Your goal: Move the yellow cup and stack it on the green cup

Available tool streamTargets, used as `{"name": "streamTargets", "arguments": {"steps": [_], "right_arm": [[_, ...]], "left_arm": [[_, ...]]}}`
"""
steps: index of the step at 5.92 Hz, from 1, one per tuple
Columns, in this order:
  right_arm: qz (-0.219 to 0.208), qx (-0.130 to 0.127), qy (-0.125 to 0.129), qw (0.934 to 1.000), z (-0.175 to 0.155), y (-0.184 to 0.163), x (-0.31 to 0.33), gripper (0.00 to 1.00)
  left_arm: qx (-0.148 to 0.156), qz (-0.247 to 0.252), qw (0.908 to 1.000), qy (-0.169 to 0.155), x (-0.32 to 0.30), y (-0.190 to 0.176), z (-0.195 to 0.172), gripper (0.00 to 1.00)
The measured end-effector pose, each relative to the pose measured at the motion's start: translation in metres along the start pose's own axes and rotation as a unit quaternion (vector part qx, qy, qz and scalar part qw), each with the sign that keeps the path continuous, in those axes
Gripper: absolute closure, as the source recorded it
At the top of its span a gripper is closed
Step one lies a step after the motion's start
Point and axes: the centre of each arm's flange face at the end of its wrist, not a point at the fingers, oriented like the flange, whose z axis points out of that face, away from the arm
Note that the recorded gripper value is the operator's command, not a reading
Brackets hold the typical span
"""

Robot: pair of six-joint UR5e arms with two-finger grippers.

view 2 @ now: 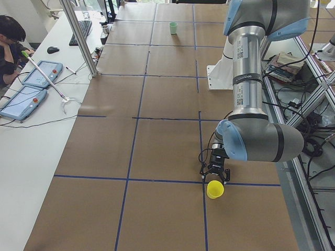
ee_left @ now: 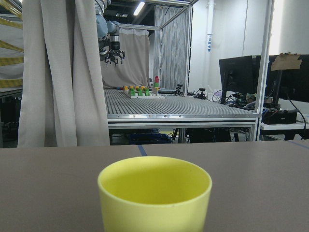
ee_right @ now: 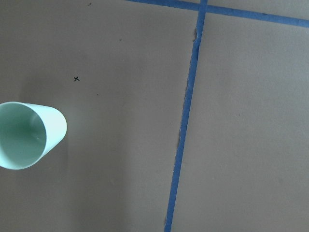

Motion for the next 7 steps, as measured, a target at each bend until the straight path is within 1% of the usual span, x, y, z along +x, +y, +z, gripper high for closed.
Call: {"name": "streamTargets", "arguments": {"steps": [3,4,5,6,7], "right_arm": [[0.0,-0.001,0.0,1.0,0.001,0.0,0.0,0.0],[0.0,-0.001,0.0,1.0,0.001,0.0,0.0,0.0],[0.0,-0.001,0.0,1.0,0.001,0.0,0.0,0.0],[0.0,-0.001,0.0,1.0,0.001,0.0,0.0,0.0],[0.0,-0.001,0.0,1.0,0.001,0.0,0.0,0.0]], "left_arm": [[0.009,0.002,0.9999,0.008,-0.009,0.008,0.017,0.0],[0.009,0.003,0.9999,0.009,-0.01,0.01,0.022,0.03],[0.011,0.003,0.9999,0.01,-0.011,0.01,0.026,0.37],[0.012,0.004,0.9999,0.011,-0.011,0.008,0.03,0.39],[0.013,0.004,0.9998,0.012,-0.012,0.007,0.034,0.39]]}}
